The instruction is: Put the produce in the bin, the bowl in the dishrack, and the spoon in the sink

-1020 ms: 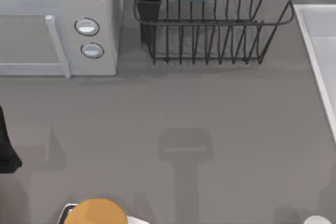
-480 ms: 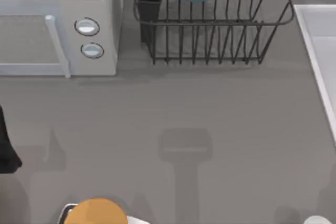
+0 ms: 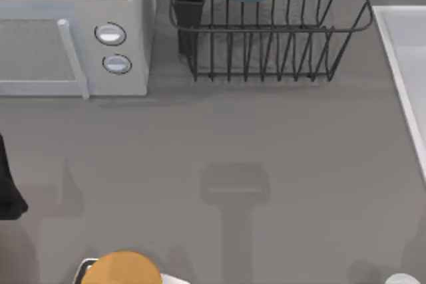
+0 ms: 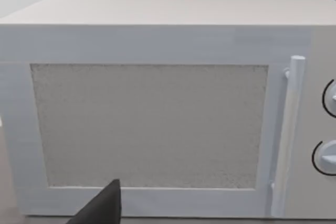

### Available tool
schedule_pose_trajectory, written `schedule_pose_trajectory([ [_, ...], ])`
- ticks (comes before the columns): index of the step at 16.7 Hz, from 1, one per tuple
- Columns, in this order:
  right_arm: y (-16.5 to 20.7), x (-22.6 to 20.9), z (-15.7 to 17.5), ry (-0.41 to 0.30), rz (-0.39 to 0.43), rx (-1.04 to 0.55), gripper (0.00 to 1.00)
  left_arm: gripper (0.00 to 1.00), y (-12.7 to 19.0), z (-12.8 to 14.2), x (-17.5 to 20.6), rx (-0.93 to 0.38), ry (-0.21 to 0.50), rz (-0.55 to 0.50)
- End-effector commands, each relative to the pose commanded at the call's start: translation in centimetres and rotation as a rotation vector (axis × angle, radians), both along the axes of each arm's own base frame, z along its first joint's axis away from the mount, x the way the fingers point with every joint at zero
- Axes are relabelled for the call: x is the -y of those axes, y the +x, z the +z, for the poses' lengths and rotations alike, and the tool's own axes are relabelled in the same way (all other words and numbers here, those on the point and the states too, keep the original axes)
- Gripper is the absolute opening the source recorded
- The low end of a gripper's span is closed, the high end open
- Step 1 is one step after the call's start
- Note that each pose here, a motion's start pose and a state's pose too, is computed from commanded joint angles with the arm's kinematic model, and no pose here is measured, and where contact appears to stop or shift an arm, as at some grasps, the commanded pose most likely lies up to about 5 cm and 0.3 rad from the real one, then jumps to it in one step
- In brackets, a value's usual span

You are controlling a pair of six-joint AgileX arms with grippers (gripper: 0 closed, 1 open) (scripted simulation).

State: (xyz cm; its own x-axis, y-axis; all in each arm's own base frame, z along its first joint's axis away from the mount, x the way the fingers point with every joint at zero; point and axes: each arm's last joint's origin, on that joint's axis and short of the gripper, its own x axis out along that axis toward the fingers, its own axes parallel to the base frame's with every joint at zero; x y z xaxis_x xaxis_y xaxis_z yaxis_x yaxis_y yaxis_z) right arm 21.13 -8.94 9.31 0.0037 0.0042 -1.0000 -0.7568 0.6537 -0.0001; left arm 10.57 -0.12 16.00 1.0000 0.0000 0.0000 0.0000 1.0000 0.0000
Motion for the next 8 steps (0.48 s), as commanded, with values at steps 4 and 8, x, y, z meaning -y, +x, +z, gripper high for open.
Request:
schedule_pose_trajectory([
  [4, 0.0, 0.0, 0.0, 0.000, 0.000, 0.000, 0.00, 1.00, 0.0, 0.0, 0.0, 0.000, 0.000, 0.000],
  [8, 0.0, -0.1, 2.2, 0.000, -0.038, 0.000, 0.00, 1.00, 0.0, 0.0, 0.0, 0.000, 0.000, 0.000],
])
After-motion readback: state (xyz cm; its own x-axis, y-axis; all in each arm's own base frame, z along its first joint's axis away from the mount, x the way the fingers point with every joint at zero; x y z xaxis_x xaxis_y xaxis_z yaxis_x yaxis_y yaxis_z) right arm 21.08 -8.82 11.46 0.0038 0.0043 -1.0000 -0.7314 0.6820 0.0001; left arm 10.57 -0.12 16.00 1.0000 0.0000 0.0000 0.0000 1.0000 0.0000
